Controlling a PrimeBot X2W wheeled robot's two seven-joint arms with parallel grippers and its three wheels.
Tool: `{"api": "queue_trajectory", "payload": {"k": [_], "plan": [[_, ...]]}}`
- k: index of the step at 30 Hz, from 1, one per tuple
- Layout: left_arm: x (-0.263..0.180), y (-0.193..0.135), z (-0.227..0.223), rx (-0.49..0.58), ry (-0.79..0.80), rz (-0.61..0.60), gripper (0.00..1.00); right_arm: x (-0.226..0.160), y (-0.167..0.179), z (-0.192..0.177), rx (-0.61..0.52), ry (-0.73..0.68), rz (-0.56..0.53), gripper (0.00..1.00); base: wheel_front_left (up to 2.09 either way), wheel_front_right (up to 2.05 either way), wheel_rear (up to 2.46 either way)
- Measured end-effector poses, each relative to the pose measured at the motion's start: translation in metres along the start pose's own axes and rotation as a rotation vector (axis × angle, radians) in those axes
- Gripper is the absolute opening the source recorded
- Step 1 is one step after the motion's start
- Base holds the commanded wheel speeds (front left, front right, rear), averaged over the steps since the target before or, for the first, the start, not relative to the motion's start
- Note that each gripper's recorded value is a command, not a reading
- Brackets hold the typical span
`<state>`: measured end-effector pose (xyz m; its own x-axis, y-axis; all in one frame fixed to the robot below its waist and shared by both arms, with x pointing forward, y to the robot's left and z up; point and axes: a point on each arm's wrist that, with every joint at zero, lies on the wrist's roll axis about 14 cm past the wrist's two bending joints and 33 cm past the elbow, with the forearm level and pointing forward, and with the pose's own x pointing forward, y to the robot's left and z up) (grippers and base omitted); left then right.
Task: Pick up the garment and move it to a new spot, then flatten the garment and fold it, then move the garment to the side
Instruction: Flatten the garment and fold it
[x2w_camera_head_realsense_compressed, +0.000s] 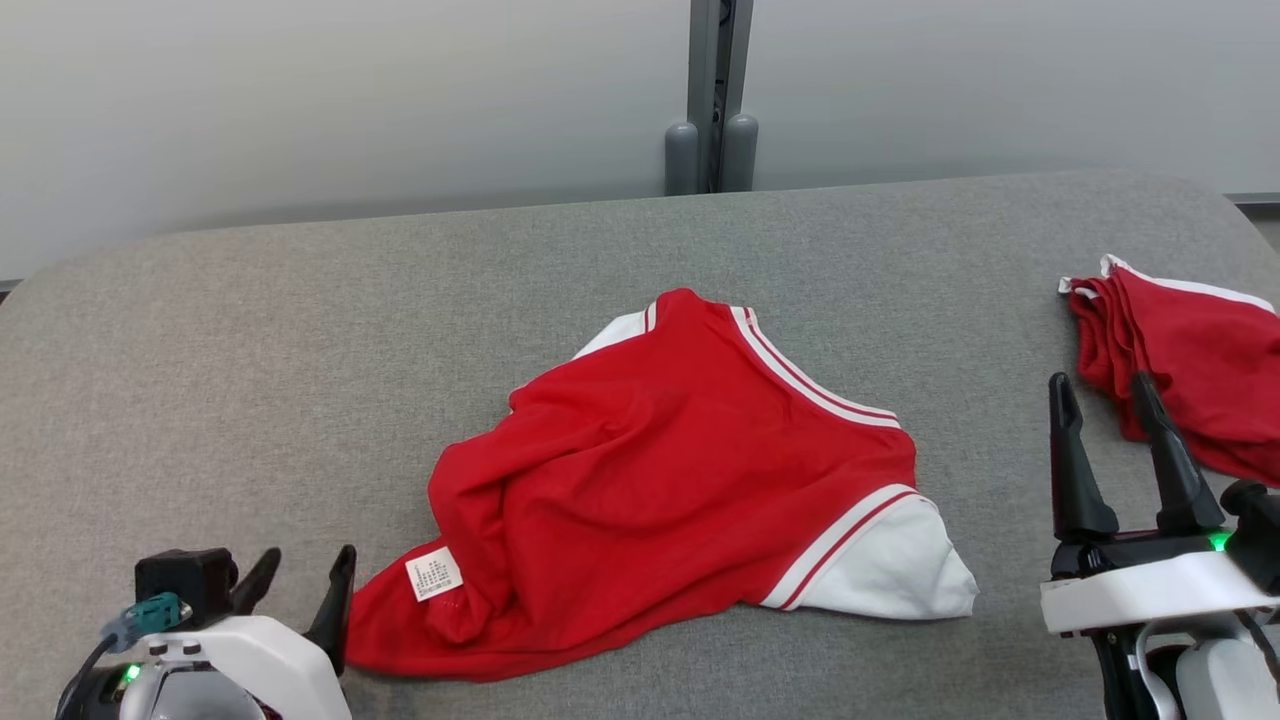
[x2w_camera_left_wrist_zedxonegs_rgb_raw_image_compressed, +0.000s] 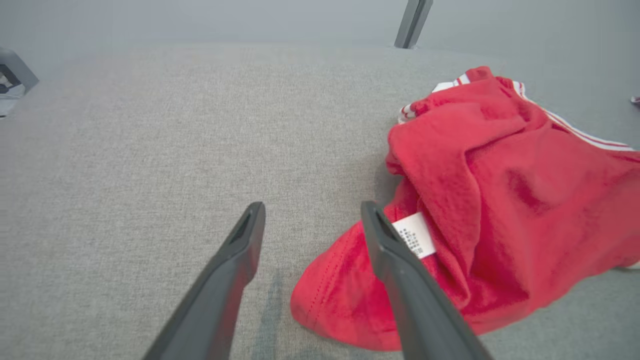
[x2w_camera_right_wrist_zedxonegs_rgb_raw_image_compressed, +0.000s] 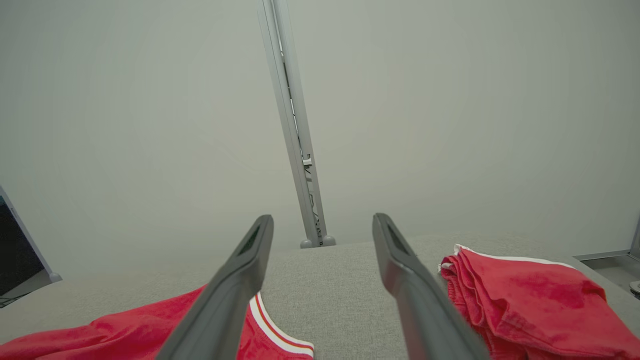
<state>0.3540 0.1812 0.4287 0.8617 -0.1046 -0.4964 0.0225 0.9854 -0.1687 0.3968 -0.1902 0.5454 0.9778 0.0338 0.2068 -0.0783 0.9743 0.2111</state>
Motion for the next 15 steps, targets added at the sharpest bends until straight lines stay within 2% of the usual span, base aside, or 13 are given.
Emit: {"api": "queue_trajectory", "payload": {"k": [10,15], "plan": [[-0.006,-0.015,0.071,0.023,-0.388,-0.019,1.00,-0.004,0.009,0.005,0.008,-0.008,0.025,1.00,0.00,0.00,0.00],[-0.005,-0.024,0.065,0.012,-0.407,-0.045,1.00,-0.006,0.009,0.005,0.009,-0.005,0.028,1.00,0.00,0.00,0.00]]}}
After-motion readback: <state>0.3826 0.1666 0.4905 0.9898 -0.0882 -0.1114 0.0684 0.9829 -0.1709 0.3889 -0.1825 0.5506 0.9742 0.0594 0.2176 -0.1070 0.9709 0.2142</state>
